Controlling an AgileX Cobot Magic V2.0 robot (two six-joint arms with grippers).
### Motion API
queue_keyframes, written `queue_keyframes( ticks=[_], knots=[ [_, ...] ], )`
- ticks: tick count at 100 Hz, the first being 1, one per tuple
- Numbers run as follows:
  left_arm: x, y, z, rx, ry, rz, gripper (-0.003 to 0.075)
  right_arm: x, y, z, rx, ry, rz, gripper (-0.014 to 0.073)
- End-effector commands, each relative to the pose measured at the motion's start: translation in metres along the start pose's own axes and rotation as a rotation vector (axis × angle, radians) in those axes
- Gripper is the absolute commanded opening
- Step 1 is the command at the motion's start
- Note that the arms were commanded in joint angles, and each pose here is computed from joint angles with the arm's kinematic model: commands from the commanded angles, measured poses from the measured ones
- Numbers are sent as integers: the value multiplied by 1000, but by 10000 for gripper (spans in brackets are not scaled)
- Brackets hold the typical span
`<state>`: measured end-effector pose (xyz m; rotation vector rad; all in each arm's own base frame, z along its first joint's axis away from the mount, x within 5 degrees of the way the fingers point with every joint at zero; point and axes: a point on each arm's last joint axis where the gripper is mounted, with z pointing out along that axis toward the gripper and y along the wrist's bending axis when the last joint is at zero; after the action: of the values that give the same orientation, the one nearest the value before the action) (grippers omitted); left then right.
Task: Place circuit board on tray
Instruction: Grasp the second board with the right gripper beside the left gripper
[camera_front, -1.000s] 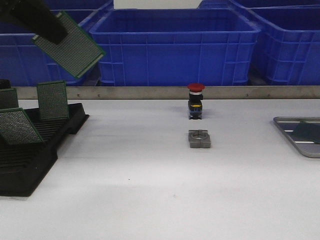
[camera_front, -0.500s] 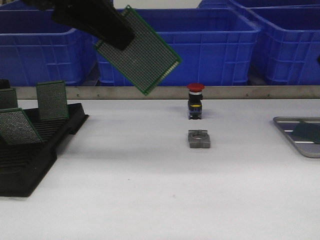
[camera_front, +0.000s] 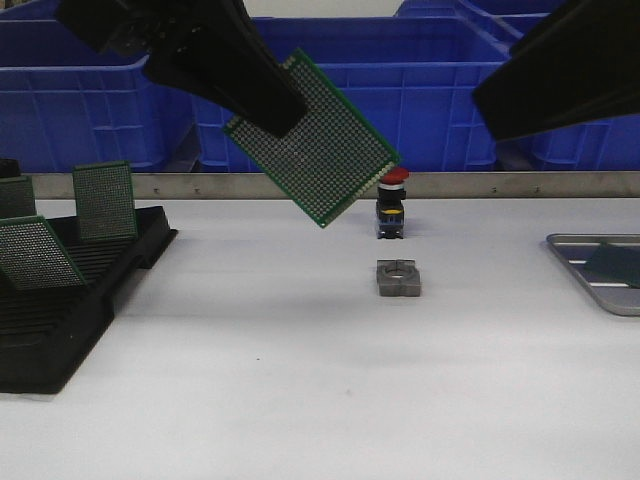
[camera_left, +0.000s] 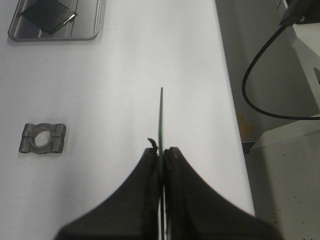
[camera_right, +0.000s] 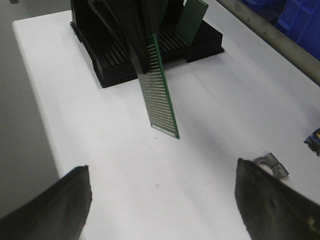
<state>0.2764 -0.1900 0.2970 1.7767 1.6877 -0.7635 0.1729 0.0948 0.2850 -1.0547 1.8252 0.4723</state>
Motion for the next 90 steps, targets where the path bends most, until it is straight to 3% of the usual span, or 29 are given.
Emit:
queue_keyframes(
  ticks=[1,23,40,67,79,90],
  knots=[
    [-21,-5,-12,-28,-85,19,-20,-14,-11,8,16,-68,23,603],
    [-21,-5,-12,-28,-85,19,-20,-27,-30,42,-77,-67,46,603],
    [-21,-5,-12,-28,-85,19,-20,-35,-30,68,-183,-52,43,603],
    [-21,-5,-12,-28,-85,19,-20,-34,-30,87,-238,-30,58,598],
    [-21,-5,-12,-28,-87,18,-20,-32,-30,90,-255,-29,77,506],
    [-21,-6,-12,-26,-88,18,-20,-31,-30,92,-257,-26,88,335]
  ],
)
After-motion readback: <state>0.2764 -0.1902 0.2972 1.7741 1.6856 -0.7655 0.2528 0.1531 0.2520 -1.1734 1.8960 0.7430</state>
